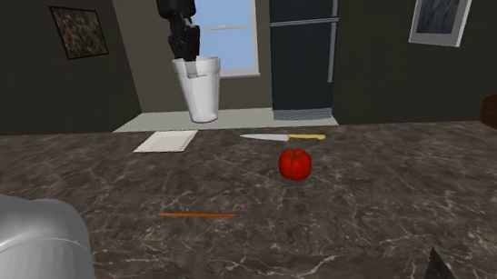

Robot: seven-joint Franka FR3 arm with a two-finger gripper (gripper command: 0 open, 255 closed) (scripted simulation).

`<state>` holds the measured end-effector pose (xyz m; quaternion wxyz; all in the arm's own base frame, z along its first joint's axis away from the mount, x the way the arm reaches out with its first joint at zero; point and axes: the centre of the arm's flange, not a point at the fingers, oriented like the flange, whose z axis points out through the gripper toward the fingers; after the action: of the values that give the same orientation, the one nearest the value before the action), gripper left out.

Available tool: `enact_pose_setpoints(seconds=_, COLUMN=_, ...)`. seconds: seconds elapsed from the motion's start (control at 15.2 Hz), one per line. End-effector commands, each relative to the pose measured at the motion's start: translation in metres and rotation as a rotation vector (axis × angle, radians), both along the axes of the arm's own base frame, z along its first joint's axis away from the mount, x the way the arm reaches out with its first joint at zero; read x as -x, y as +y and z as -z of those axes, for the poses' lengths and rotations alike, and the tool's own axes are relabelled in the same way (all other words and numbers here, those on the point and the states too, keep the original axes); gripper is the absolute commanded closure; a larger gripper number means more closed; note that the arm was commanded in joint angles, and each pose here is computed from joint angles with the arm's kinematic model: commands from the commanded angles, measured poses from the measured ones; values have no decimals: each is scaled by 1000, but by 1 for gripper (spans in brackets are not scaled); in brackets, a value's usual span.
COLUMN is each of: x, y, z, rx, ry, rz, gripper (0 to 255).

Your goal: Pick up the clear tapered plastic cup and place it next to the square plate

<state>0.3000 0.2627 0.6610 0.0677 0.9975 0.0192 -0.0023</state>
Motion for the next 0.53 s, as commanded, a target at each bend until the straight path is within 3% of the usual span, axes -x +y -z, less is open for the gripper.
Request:
enact_pose_setpoints(seconds=0.0, x=10, y=24, z=0, rx=0, ry=0, rz=1, gripper=255)
enact_pose_setpoints(seconds=0.46, x=54, y=105, z=0, rx=0, ry=0, rz=1, gripper=255)
